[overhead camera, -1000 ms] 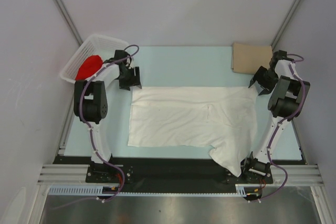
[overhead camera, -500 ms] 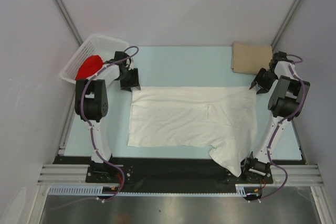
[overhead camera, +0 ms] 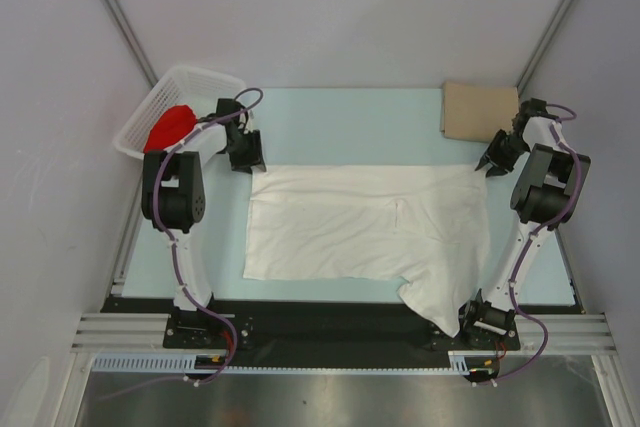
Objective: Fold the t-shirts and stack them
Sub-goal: Fold the tshirt
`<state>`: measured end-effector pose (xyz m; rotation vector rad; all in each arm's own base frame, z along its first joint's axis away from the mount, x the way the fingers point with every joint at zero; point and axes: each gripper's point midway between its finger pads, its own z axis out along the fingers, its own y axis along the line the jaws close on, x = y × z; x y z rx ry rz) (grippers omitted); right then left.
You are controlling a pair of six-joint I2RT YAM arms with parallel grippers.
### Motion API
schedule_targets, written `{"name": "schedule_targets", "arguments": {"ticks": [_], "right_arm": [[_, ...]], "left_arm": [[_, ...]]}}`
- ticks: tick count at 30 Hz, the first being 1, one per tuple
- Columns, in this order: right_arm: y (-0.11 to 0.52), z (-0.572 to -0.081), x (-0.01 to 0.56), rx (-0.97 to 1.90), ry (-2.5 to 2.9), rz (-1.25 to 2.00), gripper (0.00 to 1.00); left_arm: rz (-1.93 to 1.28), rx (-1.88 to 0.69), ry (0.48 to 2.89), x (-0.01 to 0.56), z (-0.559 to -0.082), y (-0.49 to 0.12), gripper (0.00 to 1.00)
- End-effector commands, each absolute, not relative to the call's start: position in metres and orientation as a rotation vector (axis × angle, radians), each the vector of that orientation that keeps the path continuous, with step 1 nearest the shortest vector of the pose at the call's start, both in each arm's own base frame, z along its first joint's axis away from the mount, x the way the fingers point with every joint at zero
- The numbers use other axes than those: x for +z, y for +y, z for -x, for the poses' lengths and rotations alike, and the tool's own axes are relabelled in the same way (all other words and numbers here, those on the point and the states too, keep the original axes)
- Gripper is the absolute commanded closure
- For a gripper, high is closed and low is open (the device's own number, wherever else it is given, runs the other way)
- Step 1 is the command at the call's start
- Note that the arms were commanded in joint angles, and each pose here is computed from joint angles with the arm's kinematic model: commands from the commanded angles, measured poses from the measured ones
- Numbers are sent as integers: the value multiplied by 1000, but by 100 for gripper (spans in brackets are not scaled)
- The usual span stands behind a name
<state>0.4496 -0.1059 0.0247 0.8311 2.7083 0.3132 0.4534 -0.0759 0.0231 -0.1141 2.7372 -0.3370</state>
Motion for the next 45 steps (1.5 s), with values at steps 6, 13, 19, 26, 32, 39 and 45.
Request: {"name": "schedule_targets", "arguments": {"ticks": [6,13,19,26,32,39,45], "right_arm": [[-103,-456,17,367,2689,-809,76],[-102,-467,21,295,2673,-828,100],[-84,-499,49,247,2605,-671,100],[-54,-540,68,322,2523,-592,100],[-33,-576,74,386,2473,-589,100],[-49,-574,91,217,2498,-714,47],[-65,-519,131,22,2567,-764,36]], "left_arm": [[155,-510,2730,9,-455,-91,81],[204,-215,2626,37,-484,-46,100],[274,-12,2491,77,-512,-11,100],[294,68,2460,89,-536,10,100],[300,100,2450,95,-544,16,100],[333,89,2443,116,-532,12,30],[313,-33,2431,137,-497,-23,20]]}}
